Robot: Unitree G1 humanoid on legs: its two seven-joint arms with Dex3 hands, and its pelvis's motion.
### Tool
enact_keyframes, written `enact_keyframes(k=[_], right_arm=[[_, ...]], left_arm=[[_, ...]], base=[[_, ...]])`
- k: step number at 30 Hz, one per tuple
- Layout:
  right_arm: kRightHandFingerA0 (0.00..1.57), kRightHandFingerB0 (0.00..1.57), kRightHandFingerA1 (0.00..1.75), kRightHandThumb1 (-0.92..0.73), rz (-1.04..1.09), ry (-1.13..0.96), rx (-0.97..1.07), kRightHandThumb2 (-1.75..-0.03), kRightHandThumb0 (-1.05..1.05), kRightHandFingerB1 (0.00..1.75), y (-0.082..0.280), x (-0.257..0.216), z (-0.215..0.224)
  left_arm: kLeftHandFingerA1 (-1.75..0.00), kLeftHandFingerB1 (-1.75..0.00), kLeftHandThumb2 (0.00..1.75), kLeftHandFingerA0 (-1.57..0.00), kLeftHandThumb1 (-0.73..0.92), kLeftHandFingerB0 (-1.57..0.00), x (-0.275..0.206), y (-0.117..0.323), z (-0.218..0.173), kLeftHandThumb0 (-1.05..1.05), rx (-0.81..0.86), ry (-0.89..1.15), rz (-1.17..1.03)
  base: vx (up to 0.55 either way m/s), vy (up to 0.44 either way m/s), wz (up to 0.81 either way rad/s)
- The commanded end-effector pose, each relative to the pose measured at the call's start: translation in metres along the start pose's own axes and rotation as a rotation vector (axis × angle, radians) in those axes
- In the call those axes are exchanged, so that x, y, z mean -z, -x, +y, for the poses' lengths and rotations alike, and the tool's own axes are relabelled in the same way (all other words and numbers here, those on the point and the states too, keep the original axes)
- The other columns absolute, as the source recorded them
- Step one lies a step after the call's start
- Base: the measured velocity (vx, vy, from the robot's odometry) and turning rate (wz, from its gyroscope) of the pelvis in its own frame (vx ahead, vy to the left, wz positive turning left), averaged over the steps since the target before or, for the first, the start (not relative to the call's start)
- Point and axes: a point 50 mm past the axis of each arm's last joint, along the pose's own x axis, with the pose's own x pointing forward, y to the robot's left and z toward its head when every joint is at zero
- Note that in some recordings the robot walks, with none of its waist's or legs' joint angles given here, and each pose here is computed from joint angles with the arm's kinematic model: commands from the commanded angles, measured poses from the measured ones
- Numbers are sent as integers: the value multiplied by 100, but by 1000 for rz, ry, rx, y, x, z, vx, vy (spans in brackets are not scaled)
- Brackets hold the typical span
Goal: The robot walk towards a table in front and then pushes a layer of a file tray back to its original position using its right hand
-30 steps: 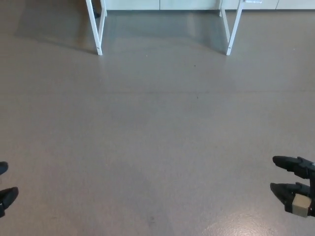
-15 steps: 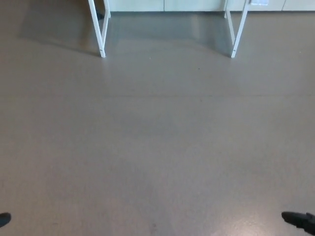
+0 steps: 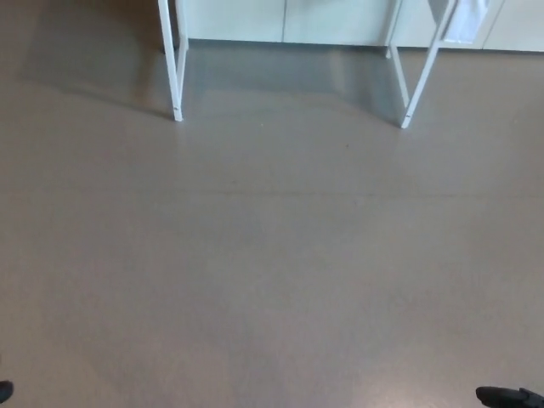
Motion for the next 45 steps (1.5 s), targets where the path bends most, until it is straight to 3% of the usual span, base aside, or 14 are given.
enact_keyframes(k=[1, 20, 29, 45], right_arm=[[70, 51, 49, -55, -1, 32, 22, -56, -20, 44, 2, 1, -8], [70, 48, 52, -56, -28, 2, 19, -56, -15, 44, -4, -8, -8], [71, 49, 53, -56, -37, 14, 24, -56, -17, 45, -7, -10, -9], [71, 50, 51, -56, -39, 33, 31, -56, -16, 44, -9, -15, -6]], left_arm=[[-47, -38, 58, -52, 64, -43, -1, 1, 1, -9, 1, -15, -17], [-46, -39, 60, -48, 62, -42, -9, -3, 0, -10, 1, -5, -29], [-47, -40, 60, -51, 60, -44, -13, -6, 0, -11, -6, -18, -43], [-48, -39, 57, -55, 61, -44, -17, -7, 2, -7, -6, -8, -46]], base=[[194, -126, 9], [221, -2, -4], [271, 121, -4], [364, -85, 14]])
